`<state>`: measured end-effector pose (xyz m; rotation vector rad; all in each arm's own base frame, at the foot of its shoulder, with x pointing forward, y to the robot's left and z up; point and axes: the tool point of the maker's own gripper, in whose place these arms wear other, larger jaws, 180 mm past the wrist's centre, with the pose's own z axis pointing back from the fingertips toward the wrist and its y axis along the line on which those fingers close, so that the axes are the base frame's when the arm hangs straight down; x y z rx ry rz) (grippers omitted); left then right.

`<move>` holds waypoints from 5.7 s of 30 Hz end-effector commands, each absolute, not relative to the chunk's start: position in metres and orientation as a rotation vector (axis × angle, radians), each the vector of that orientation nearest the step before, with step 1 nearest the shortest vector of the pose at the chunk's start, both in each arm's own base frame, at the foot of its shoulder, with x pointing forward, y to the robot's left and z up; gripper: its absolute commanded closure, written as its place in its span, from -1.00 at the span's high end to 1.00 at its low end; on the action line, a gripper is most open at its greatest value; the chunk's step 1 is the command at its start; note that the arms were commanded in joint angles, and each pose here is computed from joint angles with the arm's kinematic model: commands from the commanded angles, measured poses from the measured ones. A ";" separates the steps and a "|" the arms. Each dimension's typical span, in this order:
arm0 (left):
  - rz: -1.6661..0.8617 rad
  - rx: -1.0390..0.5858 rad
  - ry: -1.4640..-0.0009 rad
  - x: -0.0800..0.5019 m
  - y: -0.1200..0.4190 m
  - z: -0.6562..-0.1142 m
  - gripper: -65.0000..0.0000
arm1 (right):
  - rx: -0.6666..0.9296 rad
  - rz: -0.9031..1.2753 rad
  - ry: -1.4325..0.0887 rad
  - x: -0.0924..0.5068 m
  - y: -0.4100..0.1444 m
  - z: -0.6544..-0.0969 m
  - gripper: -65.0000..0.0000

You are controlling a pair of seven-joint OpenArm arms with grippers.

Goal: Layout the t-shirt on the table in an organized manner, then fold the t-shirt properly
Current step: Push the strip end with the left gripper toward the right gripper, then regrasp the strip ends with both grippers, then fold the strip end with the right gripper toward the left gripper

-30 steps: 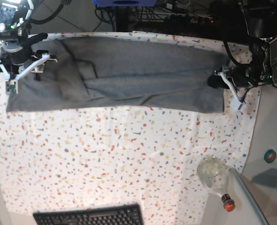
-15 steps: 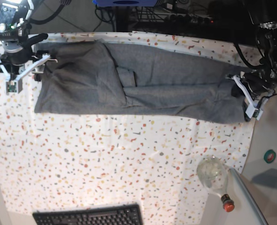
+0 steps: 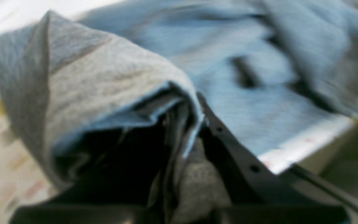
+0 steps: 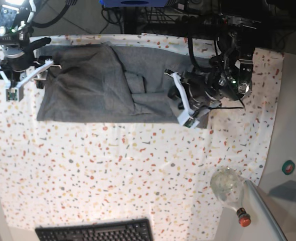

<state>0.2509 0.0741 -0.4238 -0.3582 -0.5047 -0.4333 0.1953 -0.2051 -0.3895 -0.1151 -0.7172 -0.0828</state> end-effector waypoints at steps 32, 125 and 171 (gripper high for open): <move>-0.510 -0.413 -0.467 0.255 0.035 -0.424 -1.00 | -0.123 -0.080 -0.751 0.200 -0.208 -0.382 -0.03; -0.413 -0.256 -0.499 0.229 0.134 -0.490 -1.00 | 0.472 -0.352 -0.455 0.245 -0.211 -0.468 -1.00; -0.483 -0.280 -0.555 0.243 0.086 -0.474 -1.00 | 0.729 -0.051 -0.392 0.239 0.061 -0.342 -1.00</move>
